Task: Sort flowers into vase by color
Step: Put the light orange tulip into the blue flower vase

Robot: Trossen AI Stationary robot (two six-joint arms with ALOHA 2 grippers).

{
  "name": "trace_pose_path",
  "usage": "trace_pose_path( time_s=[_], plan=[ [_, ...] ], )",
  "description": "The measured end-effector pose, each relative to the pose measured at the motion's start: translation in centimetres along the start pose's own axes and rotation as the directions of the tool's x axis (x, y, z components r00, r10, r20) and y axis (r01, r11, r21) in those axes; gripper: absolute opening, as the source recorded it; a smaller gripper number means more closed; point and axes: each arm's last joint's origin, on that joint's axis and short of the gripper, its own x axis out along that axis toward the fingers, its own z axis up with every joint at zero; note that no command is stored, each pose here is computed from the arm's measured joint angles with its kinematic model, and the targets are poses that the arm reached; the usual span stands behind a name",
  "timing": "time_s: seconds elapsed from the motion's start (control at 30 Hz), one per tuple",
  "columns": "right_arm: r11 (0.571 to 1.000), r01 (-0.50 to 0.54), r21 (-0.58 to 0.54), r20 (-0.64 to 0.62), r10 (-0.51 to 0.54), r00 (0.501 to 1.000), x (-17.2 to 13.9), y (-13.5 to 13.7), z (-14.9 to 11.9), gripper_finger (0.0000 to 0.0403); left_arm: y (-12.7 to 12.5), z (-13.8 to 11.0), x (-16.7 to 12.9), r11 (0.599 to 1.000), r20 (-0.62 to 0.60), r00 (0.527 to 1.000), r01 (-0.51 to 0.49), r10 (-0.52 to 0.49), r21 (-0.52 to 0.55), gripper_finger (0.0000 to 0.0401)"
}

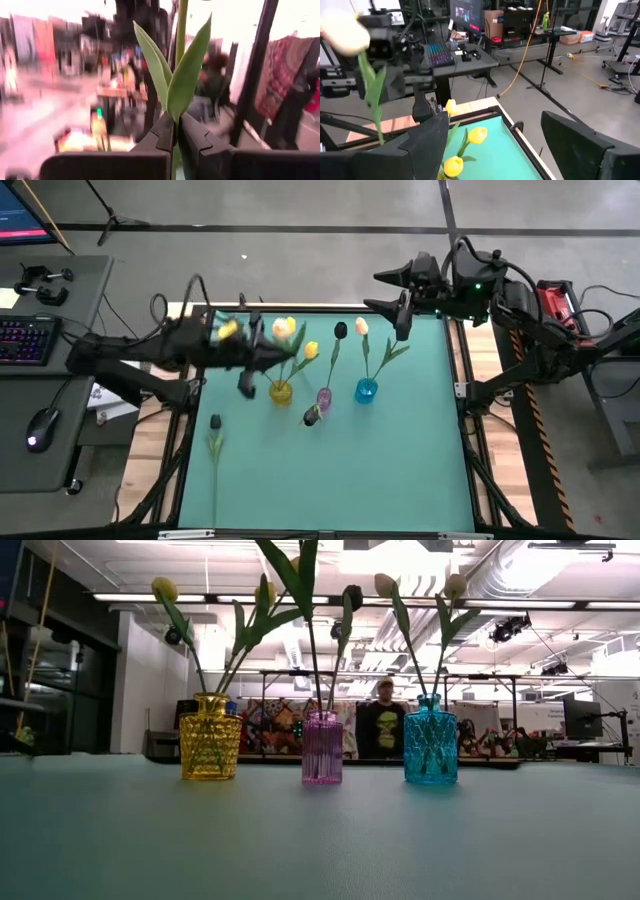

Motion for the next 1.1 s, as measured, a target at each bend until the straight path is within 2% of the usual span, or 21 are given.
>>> trace_pose_path(
  time_s=[0.13,0.23,0.3,0.4,0.57,0.73,0.9,1.1],
  plan=[
    [1.0,-0.001,0.002,0.014,0.001,1.0,0.0,0.0,0.1,0.0307,1.3,2.2,2.4,0.995,0.115,0.993,-0.003,-0.008,0.096,0.0],
    [1.0,-0.001,-0.001,0.013,0.001,1.0,0.0,0.0,0.1,0.0307,2.4,2.6,4.4,0.989,0.115,0.993,-0.045,0.029,0.139,0.0],
    [1.0,0.0,-0.02,0.013,0.001,1.0,0.0,0.0,0.1,0.0307,3.1,2.1,5.8,0.986,0.089,0.996,-0.036,0.021,0.164,0.0],
    [0.999,0.0,-0.039,0.034,0.001,0.999,0.0,0.0,0.3,0.0307,4.0,0.5,8.0,0.987,0.059,0.998,0.009,-0.018,0.159,0.0],
    [0.997,-0.004,-0.082,0.131,0.015,0.991,-0.4,0.2,1.3,0.0307,5.2,-3.1,11.6,0.993,0.012,1.0,0.014,-0.016,0.117,0.0],
    [0.995,-0.008,-0.099,0.202,0.028,0.979,-1.7,0.3,2.1,0.0307,6.0,-6.4,14.7,0.995,0.062,0.998,0.025,-0.032,0.101,0.0],
    [0.997,-0.01,-0.079,0.216,0.027,0.976,-3.1,0.0,2.3,0.0307,6.5,-9.6,16.6,0.999,0.025,0.999,0.045,-0.046,0.028,0.0],
    [0.997,-0.011,-0.074,0.226,0.027,0.974,-4.0,-0.2,2.4,0.0307,7.0,-11.5,17.4,0.998,-0.016,1.0,-0.013,0.014,0.066,0.0]
  ],
)
